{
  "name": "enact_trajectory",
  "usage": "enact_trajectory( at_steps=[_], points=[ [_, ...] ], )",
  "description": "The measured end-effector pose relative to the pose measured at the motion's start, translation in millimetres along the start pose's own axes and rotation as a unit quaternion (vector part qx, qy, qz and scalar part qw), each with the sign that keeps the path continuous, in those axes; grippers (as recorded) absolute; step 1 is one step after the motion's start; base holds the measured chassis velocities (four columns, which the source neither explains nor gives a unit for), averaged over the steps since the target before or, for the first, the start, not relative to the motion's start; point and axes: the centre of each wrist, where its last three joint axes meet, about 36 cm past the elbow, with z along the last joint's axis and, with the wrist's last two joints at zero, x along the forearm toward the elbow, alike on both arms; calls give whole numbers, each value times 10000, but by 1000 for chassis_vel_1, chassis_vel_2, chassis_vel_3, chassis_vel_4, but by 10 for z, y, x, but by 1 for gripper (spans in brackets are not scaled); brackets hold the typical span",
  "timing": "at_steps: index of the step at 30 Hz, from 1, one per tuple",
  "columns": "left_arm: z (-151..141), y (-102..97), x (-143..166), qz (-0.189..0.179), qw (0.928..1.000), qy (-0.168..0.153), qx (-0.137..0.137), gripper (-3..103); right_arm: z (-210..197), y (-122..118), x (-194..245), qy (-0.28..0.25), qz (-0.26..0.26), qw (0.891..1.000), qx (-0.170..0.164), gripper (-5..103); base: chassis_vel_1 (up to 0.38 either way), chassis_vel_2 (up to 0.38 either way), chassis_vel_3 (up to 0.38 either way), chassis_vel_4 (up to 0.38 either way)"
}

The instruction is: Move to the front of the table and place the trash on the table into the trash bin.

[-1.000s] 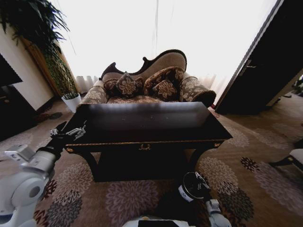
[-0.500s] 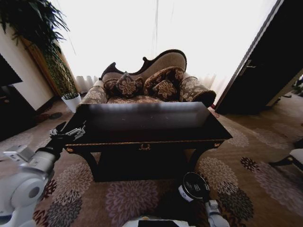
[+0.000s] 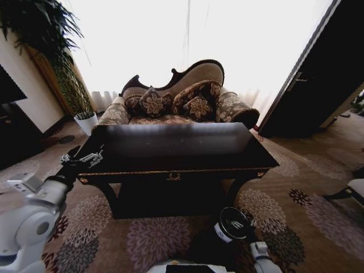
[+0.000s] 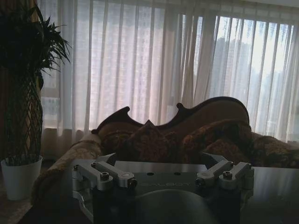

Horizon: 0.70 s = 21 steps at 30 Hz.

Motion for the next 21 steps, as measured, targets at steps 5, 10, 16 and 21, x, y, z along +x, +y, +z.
enact_trajectory(
  at_steps=[5,10,16,21],
  points=[
    [3,-10,-23,44,10000,-22,35,100,-381,-319,147,-303,9,9993,213,100,0,0,0,0],
    [10,-23,-55,95,9999,-34,64,100,-700,-403,360,-529,-18,9982,288,100,0,0,0,0],
    [18,-50,-78,162,9998,-29,82,100,-1222,-229,416,-1024,1,9947,-44,100,0,0,0,0],
    [15,-57,-81,182,9998,-33,25,100,-1753,-202,277,-1412,169,9895,-250,100,0,0,0,0]
  ],
)
